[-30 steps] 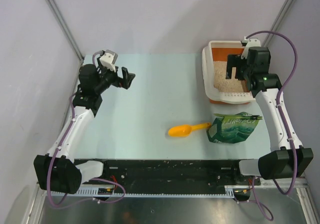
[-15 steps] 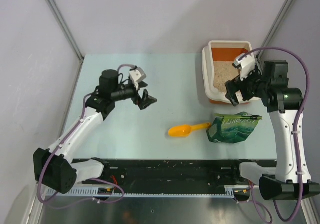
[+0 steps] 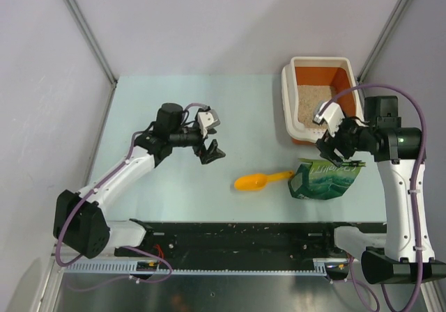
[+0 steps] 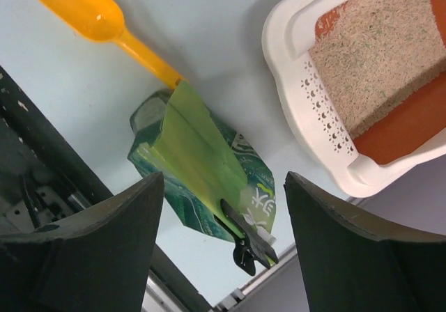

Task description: Fill the litter box with clean litter

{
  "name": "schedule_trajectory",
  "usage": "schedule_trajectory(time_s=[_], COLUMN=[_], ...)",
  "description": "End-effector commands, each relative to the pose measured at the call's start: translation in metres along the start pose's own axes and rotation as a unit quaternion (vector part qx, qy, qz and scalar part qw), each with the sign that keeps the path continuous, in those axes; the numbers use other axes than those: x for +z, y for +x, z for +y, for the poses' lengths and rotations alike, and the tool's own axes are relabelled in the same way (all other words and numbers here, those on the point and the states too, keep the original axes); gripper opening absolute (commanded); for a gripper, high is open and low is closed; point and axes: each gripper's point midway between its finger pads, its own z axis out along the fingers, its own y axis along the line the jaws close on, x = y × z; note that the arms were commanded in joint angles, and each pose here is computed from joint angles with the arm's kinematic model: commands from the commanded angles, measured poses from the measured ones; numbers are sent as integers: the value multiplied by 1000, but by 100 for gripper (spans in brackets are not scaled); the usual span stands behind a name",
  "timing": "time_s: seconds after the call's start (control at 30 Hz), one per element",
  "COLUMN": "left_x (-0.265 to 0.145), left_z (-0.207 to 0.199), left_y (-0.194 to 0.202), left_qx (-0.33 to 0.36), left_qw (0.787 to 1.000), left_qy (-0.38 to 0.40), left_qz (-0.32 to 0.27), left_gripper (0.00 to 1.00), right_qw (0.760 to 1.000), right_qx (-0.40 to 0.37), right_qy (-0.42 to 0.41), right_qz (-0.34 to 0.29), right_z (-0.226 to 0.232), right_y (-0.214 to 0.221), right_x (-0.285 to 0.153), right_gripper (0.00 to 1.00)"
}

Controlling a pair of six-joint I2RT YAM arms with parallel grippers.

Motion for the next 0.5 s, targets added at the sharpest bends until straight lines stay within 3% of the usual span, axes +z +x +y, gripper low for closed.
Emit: schedule_trajectory(time_s=[0.0,0.47], left_x=[3,1], left_z=[-6,0], left_y=[-1,11], left_qx=[30,35], left_qw=[999,999], left_qy=[18,-6], left_qz=[-5,13], left_gripper=[100,100], right_qw=[994,982], right_qx=[-32,-57], right_qy=[-74,-130], right_qz=[72,125], right_z=[35,50], right_y=[40,79], right_x=[-4,18], right_gripper=[73,69])
